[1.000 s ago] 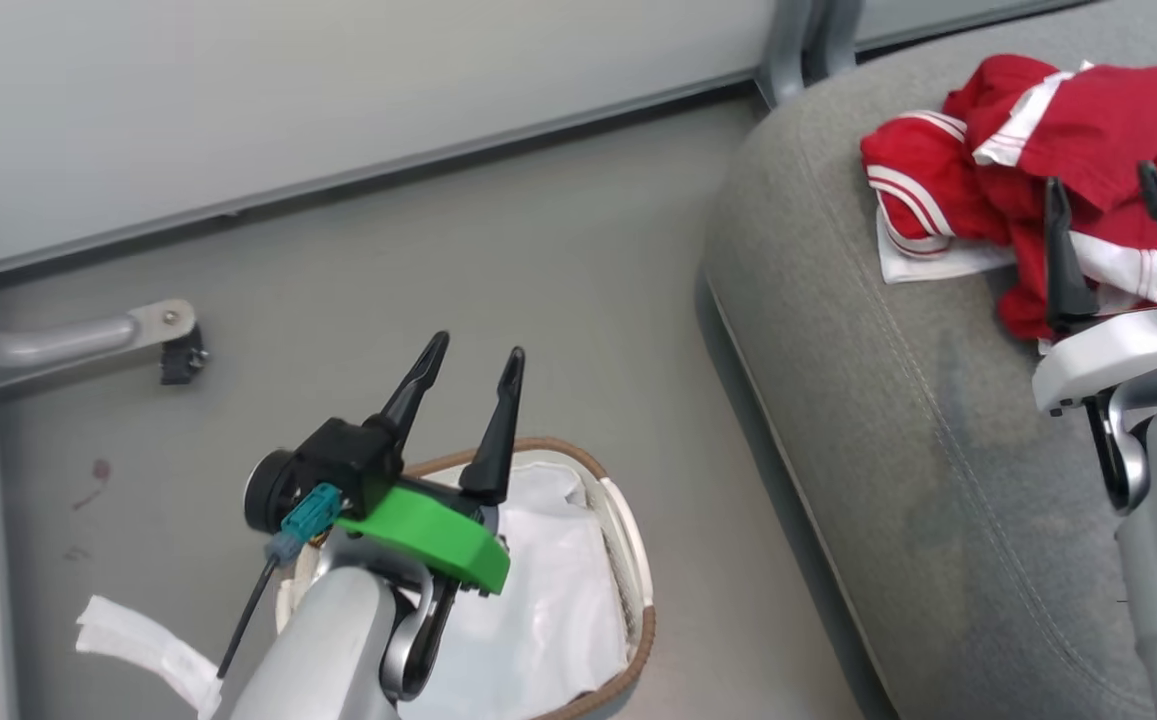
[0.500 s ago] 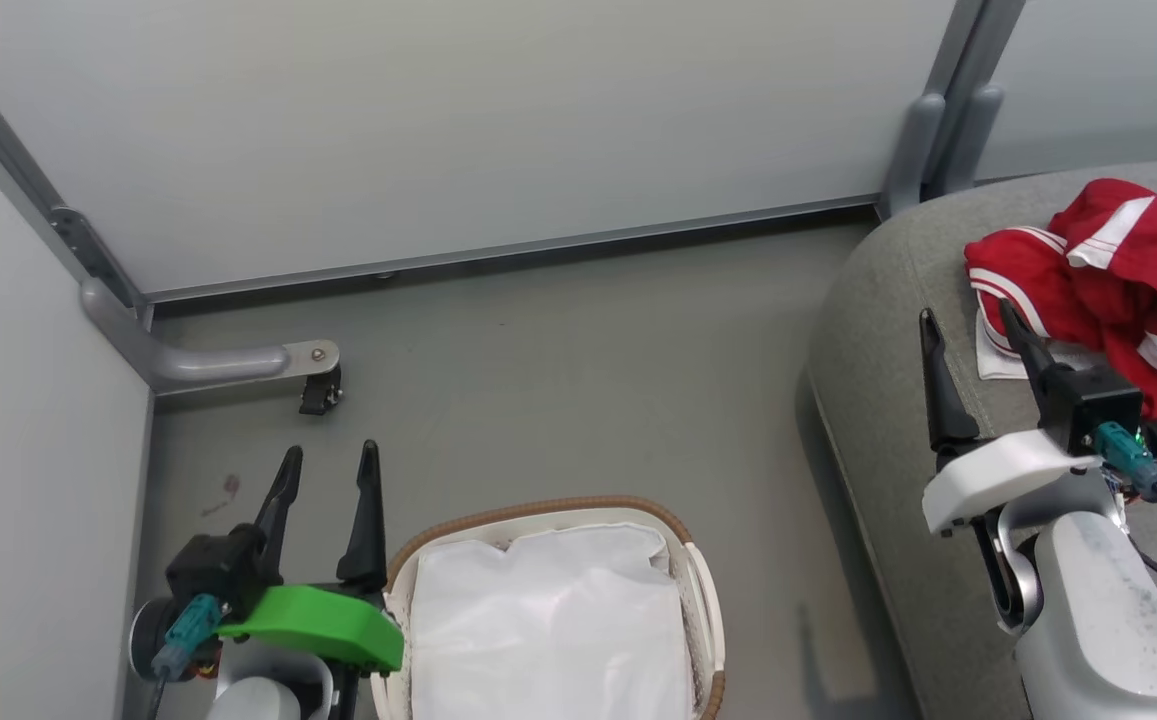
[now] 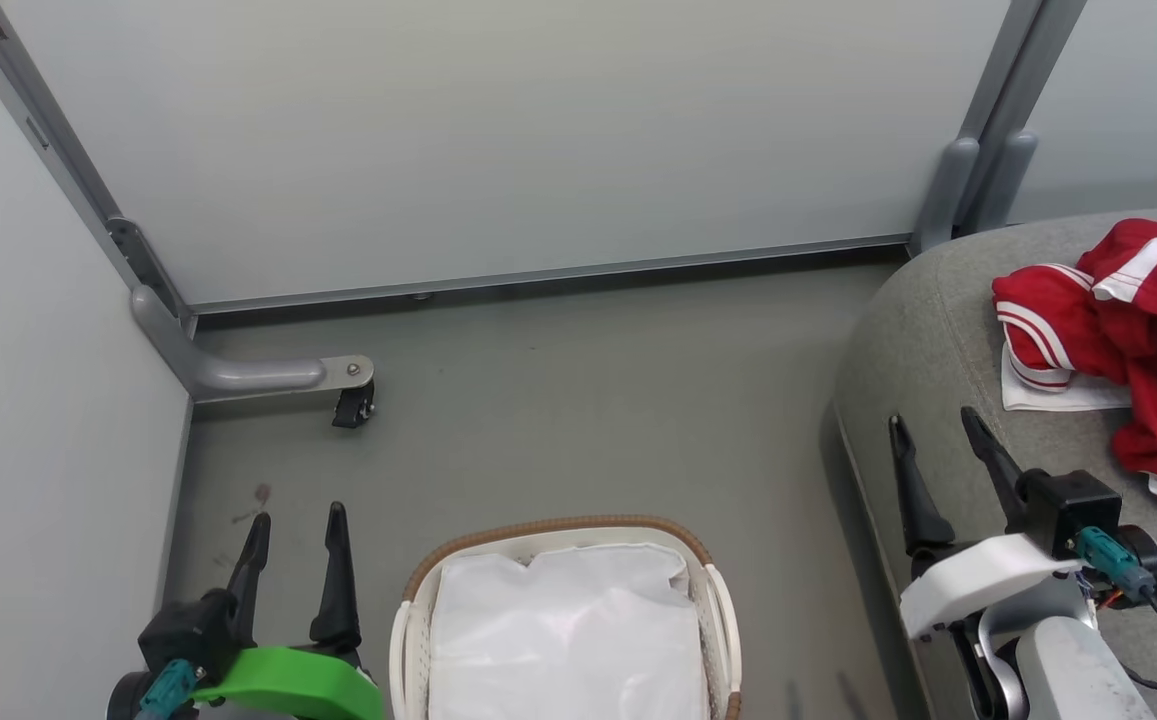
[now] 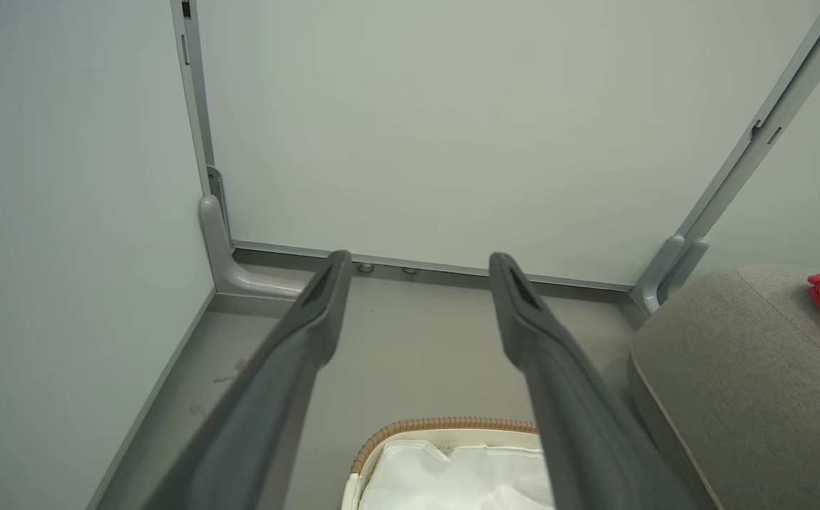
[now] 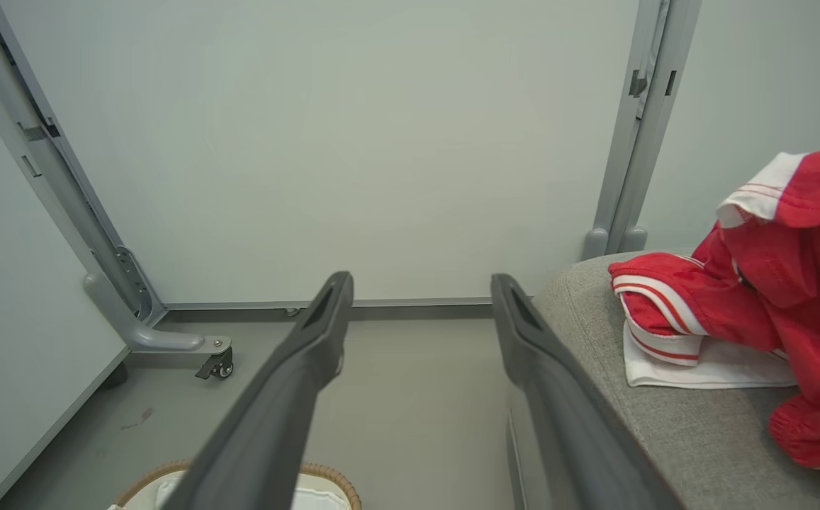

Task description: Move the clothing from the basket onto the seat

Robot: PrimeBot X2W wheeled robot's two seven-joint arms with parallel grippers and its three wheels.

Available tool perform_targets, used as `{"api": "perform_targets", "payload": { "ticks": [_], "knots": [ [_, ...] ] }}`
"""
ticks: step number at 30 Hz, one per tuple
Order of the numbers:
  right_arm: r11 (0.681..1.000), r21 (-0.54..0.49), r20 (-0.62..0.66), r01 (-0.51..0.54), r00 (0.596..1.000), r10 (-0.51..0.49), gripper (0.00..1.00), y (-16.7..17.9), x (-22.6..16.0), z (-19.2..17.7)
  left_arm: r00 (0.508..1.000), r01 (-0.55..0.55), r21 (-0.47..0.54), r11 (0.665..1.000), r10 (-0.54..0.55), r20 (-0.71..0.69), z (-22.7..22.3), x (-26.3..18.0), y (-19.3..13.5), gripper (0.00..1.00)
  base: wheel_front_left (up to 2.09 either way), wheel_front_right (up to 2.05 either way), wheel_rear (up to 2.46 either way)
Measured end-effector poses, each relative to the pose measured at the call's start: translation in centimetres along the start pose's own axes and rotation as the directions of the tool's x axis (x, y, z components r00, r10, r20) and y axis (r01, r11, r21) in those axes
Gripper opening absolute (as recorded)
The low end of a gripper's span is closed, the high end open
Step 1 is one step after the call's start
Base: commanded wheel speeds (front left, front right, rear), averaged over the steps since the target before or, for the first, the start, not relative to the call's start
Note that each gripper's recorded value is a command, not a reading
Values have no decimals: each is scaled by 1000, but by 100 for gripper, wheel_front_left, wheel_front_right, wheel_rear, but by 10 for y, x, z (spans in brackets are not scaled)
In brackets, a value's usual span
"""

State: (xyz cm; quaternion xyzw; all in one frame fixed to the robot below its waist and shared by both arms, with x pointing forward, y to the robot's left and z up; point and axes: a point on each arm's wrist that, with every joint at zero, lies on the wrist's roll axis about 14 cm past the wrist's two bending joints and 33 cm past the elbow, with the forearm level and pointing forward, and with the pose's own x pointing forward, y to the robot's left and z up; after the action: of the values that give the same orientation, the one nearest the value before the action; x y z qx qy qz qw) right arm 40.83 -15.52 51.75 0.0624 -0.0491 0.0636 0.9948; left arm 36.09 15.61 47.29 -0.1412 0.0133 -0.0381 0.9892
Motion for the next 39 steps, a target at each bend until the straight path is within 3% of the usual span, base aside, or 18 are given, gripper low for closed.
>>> {"api": "perform_targets", "payload": {
  "ticks": [12, 13, 19, 25, 39],
  "knots": [
    [1000, 10, -18, 6, 1000, -6, 100, -1, -8, -6, 1000, -8, -15, 1000, 8, -9, -3, -2, 0, 100, 0, 0, 0],
    [1000, 11, -20, 6, 1000, -6, 0, -1, -8, -7, 1000, -8, -16, 1000, 8, -12, -4, -2, 0, 0, 0, 0, 0],
    [999, 34, -102, 23, 995, -20, 0, -1, -20, -32, 998, -27, -29, 999, 25, -63, -20, -7, 4, 0, 0, 0, 0],
    [987, 142, -117, 74, 991, -58, 0, -9, -22, -34, 995, -67, -123, 990, 57, -81, -21, -7, 10, 0, 0, 0, 0],
    [918, 368, -127, 149, 986, -109, 0, -19, -22, -30, 989, -138, -329, 934, 110, -101, -19, -6, 23, 0, 0, 0, 0]
  ]
}}
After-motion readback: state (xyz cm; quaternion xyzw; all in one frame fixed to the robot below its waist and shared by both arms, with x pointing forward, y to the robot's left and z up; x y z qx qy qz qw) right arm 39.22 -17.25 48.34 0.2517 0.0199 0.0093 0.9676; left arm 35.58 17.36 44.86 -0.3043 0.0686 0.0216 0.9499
